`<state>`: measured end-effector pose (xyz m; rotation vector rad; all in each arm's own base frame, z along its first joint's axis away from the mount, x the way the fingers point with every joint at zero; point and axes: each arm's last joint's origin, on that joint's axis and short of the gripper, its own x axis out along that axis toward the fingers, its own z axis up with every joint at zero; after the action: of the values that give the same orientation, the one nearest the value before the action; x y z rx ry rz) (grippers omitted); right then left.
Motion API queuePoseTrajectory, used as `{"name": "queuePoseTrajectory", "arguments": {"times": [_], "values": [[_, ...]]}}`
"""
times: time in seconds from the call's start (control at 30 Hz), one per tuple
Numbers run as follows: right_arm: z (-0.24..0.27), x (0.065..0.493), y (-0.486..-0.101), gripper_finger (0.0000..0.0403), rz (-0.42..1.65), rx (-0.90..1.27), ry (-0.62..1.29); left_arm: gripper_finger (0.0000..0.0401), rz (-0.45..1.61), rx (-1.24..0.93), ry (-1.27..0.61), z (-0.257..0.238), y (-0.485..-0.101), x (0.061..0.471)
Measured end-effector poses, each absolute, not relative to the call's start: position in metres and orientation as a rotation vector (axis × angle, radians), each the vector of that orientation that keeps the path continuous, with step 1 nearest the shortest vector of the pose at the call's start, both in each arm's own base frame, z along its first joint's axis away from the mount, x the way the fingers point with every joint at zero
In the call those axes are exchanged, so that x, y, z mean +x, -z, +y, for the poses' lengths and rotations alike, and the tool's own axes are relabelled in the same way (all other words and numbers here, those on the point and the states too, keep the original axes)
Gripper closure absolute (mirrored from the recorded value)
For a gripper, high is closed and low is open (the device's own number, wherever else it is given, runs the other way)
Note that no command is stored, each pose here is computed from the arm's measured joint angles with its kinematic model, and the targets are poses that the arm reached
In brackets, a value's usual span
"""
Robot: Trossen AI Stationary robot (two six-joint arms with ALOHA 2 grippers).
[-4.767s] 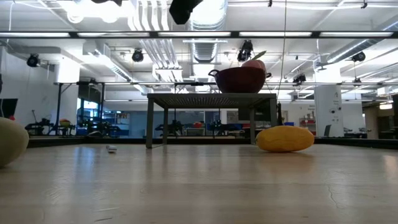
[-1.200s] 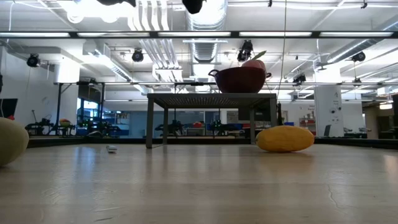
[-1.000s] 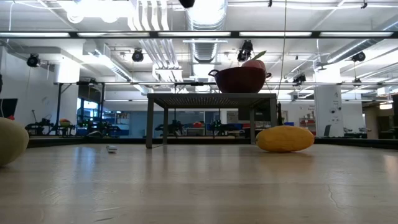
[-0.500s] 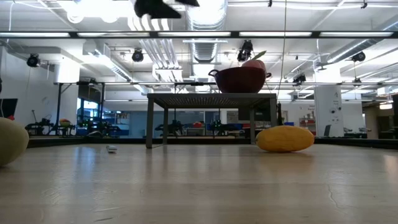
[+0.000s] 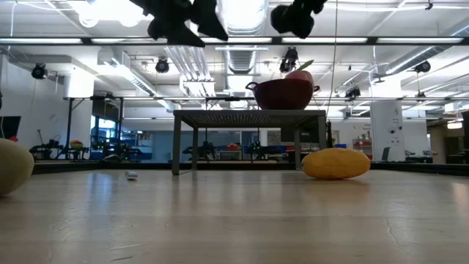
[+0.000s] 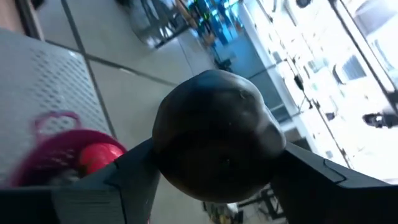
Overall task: Pick & Place Fruit
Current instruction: Put the black plum into the purple bowl on the shelf
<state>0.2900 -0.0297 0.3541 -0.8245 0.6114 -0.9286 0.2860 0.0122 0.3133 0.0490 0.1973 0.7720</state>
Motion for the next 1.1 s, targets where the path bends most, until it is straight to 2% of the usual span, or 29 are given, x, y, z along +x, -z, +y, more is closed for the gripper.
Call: {"name": "queuePoseTrajectory", "arguments": {"times": [0.17,0.3,0.43,0.63,0.97,1.1], "values": [[-0.063,0.286,-0.366,0.0158,0.599,-0.724,0.919,0.0004,0.211,0.020,-0.774,0.012,-0.296,0.284],[-0.086,0.278,-0.382,0.0150,0.594,-0.556,0.821,0.0004,0.219,0.014,-0.775,0.012,-0.285,0.282],[-0.105,0.263,-0.399,0.0142,0.655,-0.363,0.752,0.0004,0.235,0.033,-0.773,0.012,-0.281,0.280],[-0.129,0.262,-0.417,0.0156,0.745,-0.174,0.656,0.0004,0.233,0.046,-0.771,0.012,-0.283,0.279],[-0.162,0.300,-0.414,0.0136,0.989,-0.105,0.570,0.0004,0.246,0.052,-0.771,0.012,-0.282,0.279],[-0.174,0.312,-0.407,0.0143,1.079,-0.069,0.569,0.0004,0.251,0.053,-0.771,0.012,-0.281,0.279]]}}
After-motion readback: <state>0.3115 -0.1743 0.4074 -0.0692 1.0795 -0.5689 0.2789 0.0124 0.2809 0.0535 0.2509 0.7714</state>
